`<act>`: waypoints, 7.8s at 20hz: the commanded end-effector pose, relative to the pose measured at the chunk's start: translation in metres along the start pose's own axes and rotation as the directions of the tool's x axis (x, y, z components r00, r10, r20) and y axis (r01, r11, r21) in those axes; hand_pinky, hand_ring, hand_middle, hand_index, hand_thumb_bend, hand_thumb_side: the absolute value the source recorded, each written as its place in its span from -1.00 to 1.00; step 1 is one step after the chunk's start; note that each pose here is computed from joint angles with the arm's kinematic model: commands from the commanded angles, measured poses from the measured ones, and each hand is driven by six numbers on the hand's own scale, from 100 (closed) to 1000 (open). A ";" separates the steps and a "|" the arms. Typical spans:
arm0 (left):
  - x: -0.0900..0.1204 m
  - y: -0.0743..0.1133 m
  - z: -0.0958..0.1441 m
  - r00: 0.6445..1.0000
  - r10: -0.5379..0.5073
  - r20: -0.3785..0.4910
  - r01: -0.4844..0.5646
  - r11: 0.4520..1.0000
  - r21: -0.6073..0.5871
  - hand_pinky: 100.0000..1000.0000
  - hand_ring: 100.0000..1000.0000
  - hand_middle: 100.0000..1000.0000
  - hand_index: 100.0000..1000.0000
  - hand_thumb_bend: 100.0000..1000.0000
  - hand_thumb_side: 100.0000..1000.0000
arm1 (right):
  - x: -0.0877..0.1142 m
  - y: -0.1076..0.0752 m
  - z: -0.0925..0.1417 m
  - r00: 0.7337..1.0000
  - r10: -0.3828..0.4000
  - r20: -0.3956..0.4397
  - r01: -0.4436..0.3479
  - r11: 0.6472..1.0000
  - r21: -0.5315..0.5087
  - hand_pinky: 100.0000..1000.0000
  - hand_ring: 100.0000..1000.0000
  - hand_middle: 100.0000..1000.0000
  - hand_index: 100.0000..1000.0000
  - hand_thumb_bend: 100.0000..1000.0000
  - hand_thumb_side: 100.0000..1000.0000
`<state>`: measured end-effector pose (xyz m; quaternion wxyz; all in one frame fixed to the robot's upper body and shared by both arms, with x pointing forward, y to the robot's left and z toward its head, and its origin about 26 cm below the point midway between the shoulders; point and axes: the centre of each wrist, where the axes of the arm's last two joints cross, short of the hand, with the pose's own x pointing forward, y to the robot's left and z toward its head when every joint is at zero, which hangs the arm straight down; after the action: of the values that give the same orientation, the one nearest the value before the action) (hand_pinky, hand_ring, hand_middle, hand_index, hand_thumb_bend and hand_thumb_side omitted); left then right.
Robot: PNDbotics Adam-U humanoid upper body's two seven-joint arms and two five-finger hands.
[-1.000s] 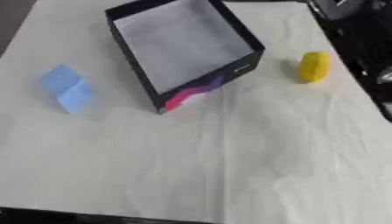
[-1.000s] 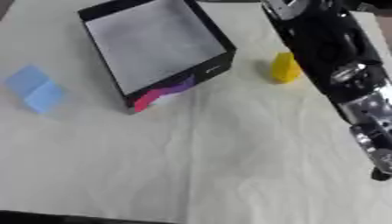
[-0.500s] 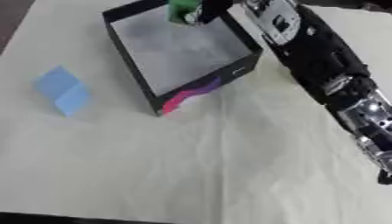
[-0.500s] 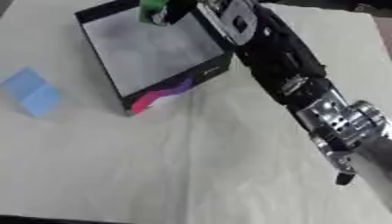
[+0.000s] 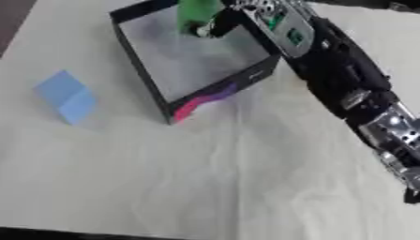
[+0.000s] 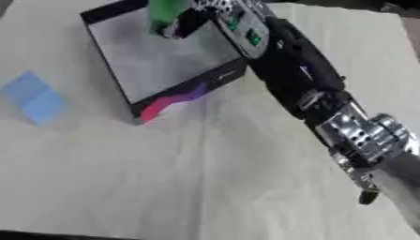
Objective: Pick up objects on the table and place them in the box.
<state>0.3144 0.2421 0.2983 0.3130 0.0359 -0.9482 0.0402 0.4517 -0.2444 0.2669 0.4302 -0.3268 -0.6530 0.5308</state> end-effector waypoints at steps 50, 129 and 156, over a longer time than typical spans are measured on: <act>0.020 0.094 -0.050 0.421 -0.854 0.307 0.559 -0.023 -0.829 0.62 0.57 0.61 0.78 0.47 -0.40 | -0.056 0.014 0.243 0.765 -0.531 0.363 0.622 0.468 -0.627 0.93 0.66 0.56 0.69 -1.00 -0.46; -0.075 0.053 -0.051 0.423 -0.492 0.761 0.544 -0.533 -0.648 0.68 0.69 0.57 0.67 0.50 -1.00 | -0.054 0.032 0.242 0.782 -0.562 0.269 0.580 0.498 -0.645 0.93 0.63 0.52 0.67 -1.00 -0.30; -0.087 0.057 -0.048 0.431 -0.507 0.747 0.537 -0.521 -0.664 0.65 0.68 0.60 0.68 0.55 -1.00 | -0.054 0.034 0.242 0.782 -0.568 0.258 0.578 0.506 -0.640 0.94 0.63 0.52 0.67 -1.00 -0.23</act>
<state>0.4079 0.3044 0.2705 0.1919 0.2961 -0.4806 -0.8028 0.2555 -0.3846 0.1983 0.4335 -0.2184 -0.8716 0.0685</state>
